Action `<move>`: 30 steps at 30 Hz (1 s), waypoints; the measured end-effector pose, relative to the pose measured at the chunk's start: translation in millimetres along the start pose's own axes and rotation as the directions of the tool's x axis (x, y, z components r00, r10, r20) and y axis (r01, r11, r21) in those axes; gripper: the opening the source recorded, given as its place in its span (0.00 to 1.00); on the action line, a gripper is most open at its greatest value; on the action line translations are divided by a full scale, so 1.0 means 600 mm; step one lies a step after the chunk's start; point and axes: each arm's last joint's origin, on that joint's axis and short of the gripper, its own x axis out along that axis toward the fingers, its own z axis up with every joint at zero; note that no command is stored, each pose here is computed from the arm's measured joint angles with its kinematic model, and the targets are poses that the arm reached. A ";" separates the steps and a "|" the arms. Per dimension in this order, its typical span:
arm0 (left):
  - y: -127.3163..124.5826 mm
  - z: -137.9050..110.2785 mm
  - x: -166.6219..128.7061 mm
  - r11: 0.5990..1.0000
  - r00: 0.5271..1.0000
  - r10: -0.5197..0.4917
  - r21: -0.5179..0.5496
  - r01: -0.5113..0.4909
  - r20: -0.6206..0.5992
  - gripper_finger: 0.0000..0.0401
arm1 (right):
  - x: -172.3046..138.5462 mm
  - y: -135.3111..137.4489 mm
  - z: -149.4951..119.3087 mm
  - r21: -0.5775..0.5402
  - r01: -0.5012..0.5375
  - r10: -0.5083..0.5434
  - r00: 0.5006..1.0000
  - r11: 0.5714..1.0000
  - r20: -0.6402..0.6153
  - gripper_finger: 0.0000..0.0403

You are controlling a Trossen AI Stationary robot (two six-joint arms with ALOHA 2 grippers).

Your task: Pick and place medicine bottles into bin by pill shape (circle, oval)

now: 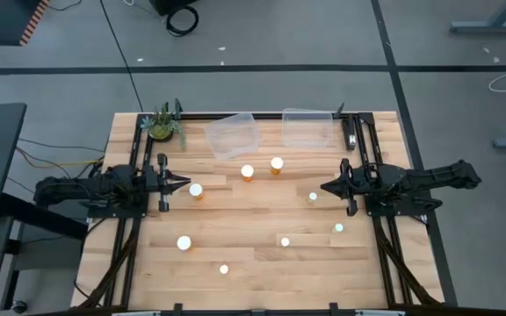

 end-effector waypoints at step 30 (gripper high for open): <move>-0.001 -0.002 -0.002 0.817 0.997 -0.027 -0.576 -0.021 -0.075 0.05 | 0.000 0.000 0.000 0.000 0.000 0.000 1.000 1.000 0.000 0.05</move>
